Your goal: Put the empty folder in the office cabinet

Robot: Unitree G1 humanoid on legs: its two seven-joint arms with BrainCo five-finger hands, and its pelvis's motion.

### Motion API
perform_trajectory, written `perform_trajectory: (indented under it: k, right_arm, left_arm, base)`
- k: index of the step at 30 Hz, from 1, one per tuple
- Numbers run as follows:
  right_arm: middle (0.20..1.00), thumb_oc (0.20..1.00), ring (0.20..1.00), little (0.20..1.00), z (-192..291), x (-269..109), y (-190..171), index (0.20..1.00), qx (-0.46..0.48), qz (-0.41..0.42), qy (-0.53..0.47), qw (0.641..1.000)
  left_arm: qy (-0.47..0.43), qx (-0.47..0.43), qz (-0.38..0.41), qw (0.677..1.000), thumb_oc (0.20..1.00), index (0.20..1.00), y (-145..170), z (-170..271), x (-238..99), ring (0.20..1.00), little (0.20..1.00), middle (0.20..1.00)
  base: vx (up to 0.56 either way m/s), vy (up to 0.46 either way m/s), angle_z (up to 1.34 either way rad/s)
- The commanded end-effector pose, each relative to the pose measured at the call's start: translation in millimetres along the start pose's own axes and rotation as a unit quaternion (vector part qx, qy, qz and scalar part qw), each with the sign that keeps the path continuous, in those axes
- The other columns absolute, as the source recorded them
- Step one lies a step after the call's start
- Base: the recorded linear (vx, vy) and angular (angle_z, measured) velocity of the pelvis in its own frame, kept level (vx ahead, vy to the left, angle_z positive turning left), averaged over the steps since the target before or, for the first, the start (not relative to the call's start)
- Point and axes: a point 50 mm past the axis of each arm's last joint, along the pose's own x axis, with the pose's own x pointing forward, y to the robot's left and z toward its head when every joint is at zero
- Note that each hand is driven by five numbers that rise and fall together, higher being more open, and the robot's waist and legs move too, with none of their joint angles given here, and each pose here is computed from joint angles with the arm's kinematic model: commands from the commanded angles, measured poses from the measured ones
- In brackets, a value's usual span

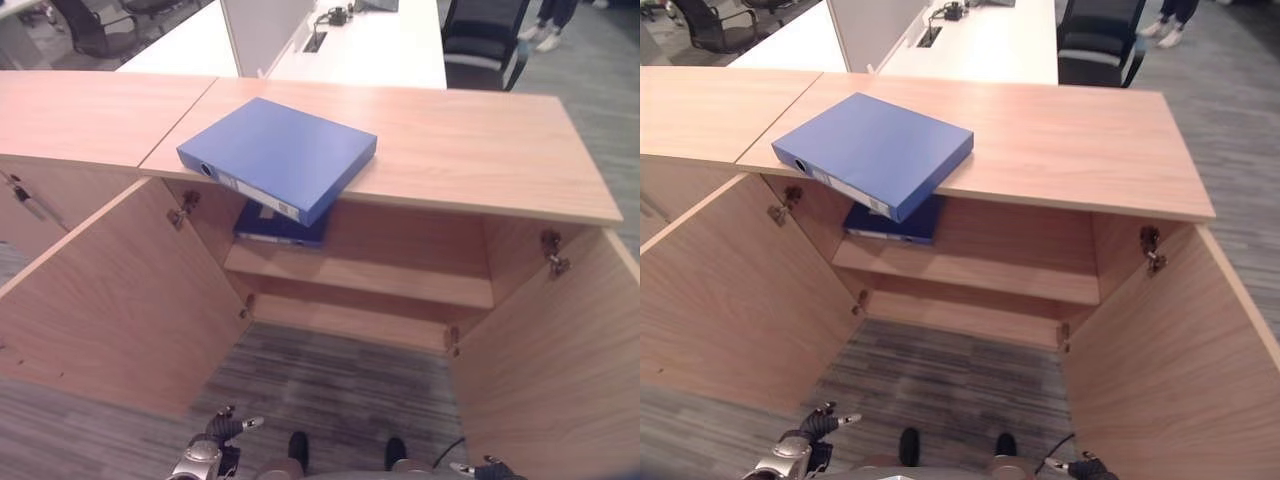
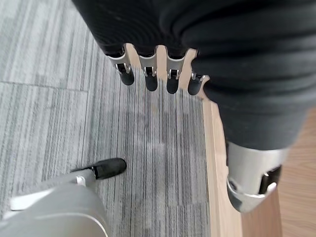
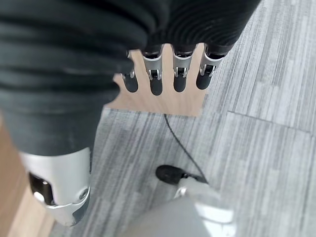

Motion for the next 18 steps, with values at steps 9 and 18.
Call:
perform_trajectory:
  k: [9, 18]
  right_arm:
    - [1.000, 1.000, 1.000, 1.000, 25.7, 1.6, -22.0, 1.000, 0.018, -0.040, -0.056, 0.997]
    - [1.000, 1.000, 1.000, 1.000, 12.6, -0.3, -4.6, 1.000, 0.049, -0.046, -0.043, 0.997]
  left_arm:
    - [-0.260, 0.068, 0.124, 0.955, 1.000, 1.000, 57.8, 90.2, -27.5, 1.000, 1.000, 1.000]
    - [-0.416, 0.129, 0.332, 0.837, 1.000, 1.000, 98.5, 135.8, -84.0, 1.000, 1.000, 1.000]
  base:
    - [0.01, 0.065, -0.07]
    - [0.02, 0.009, 0.16]
